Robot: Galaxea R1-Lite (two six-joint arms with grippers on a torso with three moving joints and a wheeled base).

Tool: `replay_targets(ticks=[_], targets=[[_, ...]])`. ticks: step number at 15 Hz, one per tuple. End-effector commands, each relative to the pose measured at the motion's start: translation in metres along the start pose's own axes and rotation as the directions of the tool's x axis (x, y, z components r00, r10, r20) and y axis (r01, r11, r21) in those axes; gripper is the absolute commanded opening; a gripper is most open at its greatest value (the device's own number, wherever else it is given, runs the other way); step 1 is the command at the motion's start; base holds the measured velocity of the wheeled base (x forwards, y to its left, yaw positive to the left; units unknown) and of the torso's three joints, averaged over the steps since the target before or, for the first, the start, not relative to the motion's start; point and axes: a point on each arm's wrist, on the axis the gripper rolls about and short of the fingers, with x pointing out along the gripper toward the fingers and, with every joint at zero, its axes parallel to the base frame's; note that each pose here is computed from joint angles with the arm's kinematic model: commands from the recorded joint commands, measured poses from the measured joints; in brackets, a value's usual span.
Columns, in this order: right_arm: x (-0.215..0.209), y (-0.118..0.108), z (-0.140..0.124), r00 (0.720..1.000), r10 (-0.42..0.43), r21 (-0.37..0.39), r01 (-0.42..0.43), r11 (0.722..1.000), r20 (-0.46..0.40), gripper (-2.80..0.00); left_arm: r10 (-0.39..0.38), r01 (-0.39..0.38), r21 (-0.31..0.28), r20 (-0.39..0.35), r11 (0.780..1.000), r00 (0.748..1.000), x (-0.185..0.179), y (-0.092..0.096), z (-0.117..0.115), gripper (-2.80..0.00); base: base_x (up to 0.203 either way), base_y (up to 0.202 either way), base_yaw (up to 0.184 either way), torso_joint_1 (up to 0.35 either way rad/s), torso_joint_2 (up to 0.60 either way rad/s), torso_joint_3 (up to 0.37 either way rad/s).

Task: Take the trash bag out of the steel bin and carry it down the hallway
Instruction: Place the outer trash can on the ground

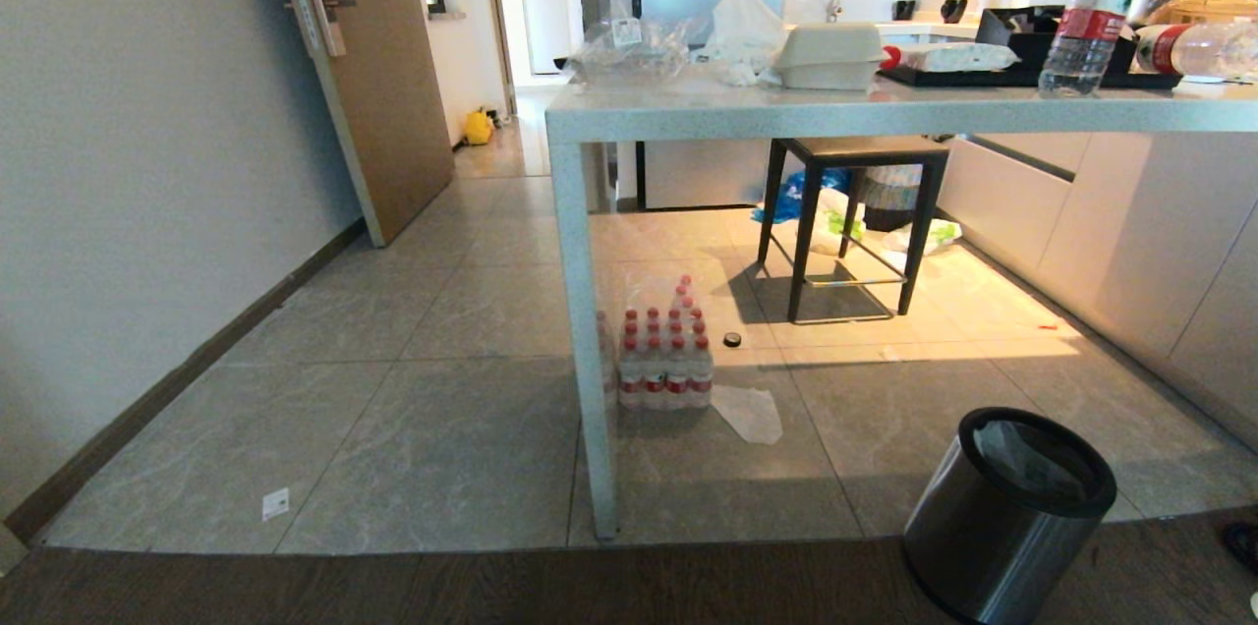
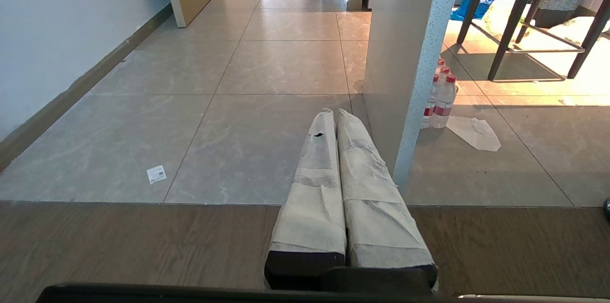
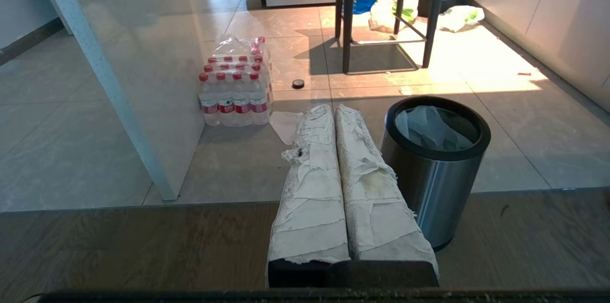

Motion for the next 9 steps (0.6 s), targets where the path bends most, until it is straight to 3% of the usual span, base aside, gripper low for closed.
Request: replay_targets(ticks=[1, 9], targets=[[-0.0001, 0.0, 0.0, 1.0, 0.0, 0.0, 0.0, 1.0, 0.002, -2.8, 0.0, 0.0, 0.008, 0.003, 1.0, 1.0, 0.0, 0.0, 0.0003, -2.8, 0.0, 0.0, 0.0, 0.0, 0.0, 0.0], [0.0, 0.0, 0.0001, 1.0, 0.001, 0.0, -0.001, 1.0, 0.001, -2.8, -0.001, 0.001, -0.002, -0.002, 1.0, 1.0, 0.0, 0.0, -0.0002, -2.8, 0.0, 0.0, 0.0, 0.0, 0.0, 0.0]])
